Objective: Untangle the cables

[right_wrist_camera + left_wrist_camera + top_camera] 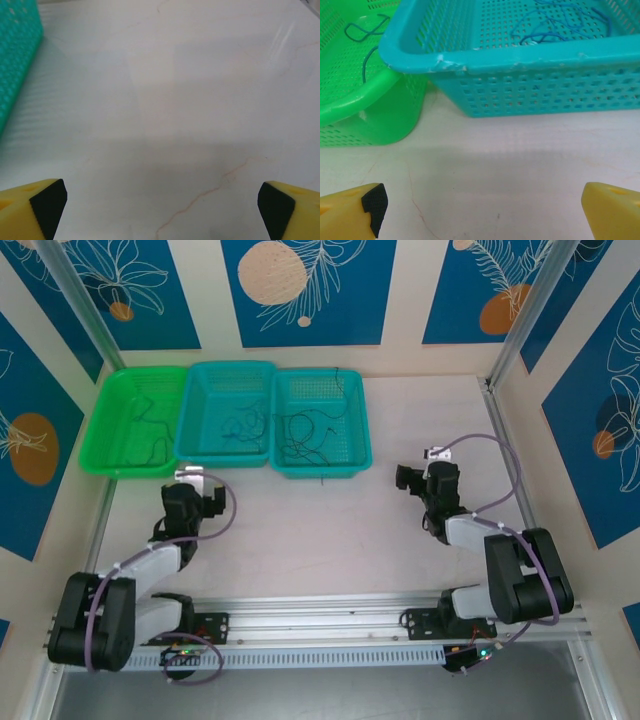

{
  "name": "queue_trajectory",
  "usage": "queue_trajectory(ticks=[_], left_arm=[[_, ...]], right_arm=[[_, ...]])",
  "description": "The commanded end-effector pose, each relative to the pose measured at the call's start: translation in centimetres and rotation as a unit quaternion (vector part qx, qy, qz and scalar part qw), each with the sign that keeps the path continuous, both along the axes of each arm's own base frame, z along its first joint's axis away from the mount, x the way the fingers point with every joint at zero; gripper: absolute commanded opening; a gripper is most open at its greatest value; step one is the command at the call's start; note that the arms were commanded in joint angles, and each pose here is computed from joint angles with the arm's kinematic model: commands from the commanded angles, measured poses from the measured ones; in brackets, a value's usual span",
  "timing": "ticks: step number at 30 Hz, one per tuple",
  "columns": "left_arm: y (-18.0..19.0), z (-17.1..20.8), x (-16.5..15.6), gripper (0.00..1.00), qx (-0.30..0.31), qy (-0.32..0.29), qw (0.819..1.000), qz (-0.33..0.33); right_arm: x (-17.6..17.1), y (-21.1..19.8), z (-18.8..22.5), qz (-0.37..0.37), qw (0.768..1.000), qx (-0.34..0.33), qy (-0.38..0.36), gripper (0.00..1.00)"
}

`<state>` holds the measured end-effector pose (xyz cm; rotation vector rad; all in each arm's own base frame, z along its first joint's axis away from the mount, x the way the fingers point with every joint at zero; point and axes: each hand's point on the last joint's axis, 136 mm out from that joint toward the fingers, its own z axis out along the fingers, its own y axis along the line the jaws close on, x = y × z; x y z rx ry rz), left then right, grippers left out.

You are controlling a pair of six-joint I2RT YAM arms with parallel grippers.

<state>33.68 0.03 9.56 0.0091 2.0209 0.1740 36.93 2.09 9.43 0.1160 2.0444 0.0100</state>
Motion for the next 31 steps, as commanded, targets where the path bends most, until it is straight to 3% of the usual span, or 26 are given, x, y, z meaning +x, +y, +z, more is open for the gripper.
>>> queue_trajectory(ticks=[1, 6, 7, 8, 10, 31], left_arm=[[-0.3, 2.6, 2.3, 1.00, -0.018, -0.070, 0.997, -0.026], [-0.9, 1.1, 5.0, 1.00, -0.049, -0.055, 0.996, -0.049], [-1.1, 0.3, 5.3, 1.00, -0.049, -0.053, 0.996, -0.054], [-1.3, -0.2, 5.8, 1.00, -0.050, -0.066, 0.995, -0.062], [-2.1, -0.7, 5.4, 1.00, -0.049, -0.033, 0.995, -0.084], [-2.7, -0.7, 5.8, 1.00, -0.049, -0.034, 0.993, -0.104]], right_arm=[[1.2, -0.4, 2.3, 0.025, 0.998, 0.023, -0.047, 0.99], [2.3, -1.7, 0.5, 0.025, 0.995, 0.041, -0.092, 0.99], [2.6, -0.8, 0.4, 0.038, 0.995, 0.026, -0.088, 0.99], [2.6, -0.2, -0.5, 0.052, 0.998, 0.022, -0.033, 0.99], [2.7, -0.5, 0.0, 0.056, 0.996, 0.036, -0.067, 0.99], [2.7, -0.4, 0.0, 0.049, 0.997, 0.023, -0.054, 0.99]])
